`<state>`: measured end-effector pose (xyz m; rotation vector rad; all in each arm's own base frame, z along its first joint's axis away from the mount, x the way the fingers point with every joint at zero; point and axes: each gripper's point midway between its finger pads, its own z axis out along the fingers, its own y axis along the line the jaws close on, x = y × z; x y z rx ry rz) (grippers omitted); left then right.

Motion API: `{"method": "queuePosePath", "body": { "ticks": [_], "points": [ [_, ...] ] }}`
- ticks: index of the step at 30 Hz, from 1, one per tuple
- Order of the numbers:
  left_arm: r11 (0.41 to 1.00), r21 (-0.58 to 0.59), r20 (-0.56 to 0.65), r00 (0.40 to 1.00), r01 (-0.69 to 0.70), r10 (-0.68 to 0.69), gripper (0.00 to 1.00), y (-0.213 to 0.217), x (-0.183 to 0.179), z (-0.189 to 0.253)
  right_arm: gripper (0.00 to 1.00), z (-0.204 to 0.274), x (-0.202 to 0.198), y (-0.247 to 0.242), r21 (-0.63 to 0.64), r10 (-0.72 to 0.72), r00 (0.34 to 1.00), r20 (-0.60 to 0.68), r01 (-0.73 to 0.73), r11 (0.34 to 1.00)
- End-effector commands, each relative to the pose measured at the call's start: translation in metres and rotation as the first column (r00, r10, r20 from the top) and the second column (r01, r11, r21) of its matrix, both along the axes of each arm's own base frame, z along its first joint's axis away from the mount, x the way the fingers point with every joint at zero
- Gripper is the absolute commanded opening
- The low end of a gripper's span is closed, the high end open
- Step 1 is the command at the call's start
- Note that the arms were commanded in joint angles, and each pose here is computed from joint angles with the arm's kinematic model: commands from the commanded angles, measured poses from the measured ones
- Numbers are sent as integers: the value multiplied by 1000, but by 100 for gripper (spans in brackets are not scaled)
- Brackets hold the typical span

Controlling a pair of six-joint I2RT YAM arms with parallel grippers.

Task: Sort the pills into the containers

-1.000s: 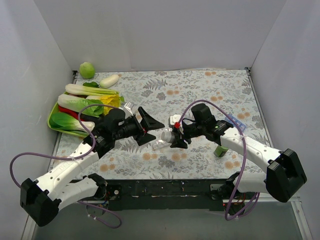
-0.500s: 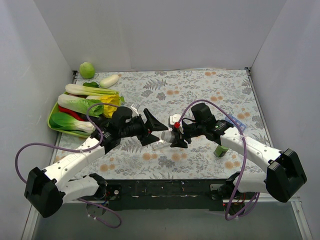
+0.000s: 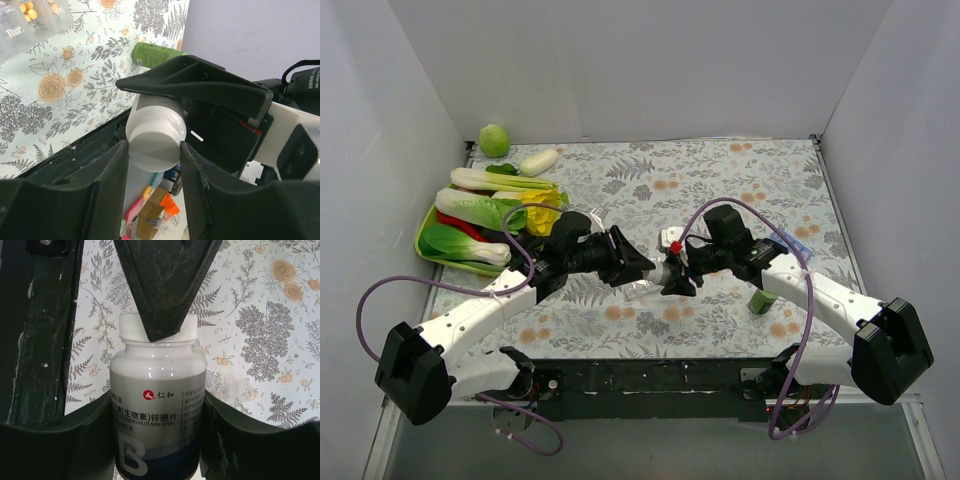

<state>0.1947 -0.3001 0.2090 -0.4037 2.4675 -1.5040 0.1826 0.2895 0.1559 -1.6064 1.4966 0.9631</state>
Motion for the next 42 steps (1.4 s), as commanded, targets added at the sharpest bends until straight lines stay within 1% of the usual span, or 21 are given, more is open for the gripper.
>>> {"method": "queuePosePath", "body": {
  "ticks": [1,4,6,7,9,10,11,13,15,18,19,21,22,24,25,27,29,32,35,38,42],
  "points": [
    [993,-37,126,986,115,-109,9,-7,-9,16,1,37,0,11,118,39,999,20,-41,992],
    [968,-58,298,929,245,-218,0,-12,-18,36,1,39,-8,11,153,71,996,-50,-63,986],
    [911,-17,488,798,413,-353,0,-14,-31,52,1,39,-13,11,183,92,992,-85,-76,980],
    [883,1,518,755,470,-402,0,-15,-37,51,1,42,-22,12,206,129,980,-151,-97,974],
    [789,80,665,557,609,-498,0,-17,-54,62,1,42,-29,14,245,173,965,-199,-122,962],
    [758,129,669,508,640,-542,0,-15,-62,56,1,48,-41,14,279,225,937,-269,-148,949],
    [725,242,747,352,646,-563,0,-14,-61,49,1,49,-45,15,310,259,926,-276,-169,936],
    [705,342,752,269,621,-601,0,-10,-60,37,1,52,-61,12,335,322,852,-414,-186,924],
    [683,455,742,181,572,-646,0,-5,-48,21,1,52,-64,13,370,366,836,-410,-214,904],
    [701,496,758,139,512,-638,9,-6,-35,33,1,50,-69,11,366,376,804,-461,-214,906],
    [723,504,770,134,472,-624,26,-6,-29,43,1,49,-68,11,366,371,809,-456,-209,907],
    [794,474,822,133,381,-554,46,-1,-23,69,1,48,-67,11,371,370,826,-426,-214,904],
    [827,454,834,167,332,-525,66,4,-19,76,1,46,-67,11,359,354,825,-441,-200,912],
    [882,395,878,177,255,-445,91,15,-21,94,1,46,-65,11,361,354,844,-404,-208,909],
    [908,357,880,246,219,-406,98,20,-19,97,1,45,-64,11,354,339,847,-409,-196,915],
    [923,324,874,307,209,-377,98,26,-23,95,1,45,-61,13,354,330,867,-374,-196,915],
    [928,287,834,416,235,-363,98,23,-27,91,1,44,-59,13,340,314,870,-380,-184,922],
    [927,265,693,616,264,-374,98,15,-24,66,1,44,-57,13,335,305,882,-359,-183,924],
    [919,263,550,737,294,-393,98,5,-20,45,1,43,-55,14,331,296,889,-349,-178,927],
    [919,244,515,761,311,-395,98,0,-22,40,1,43,-54,14,328,285,897,-337,-172,929],
    [910,234,493,765,341,-413,86,-5,-24,35,1,43,-52,14,323,276,902,-333,-166,932]
  ]
}}
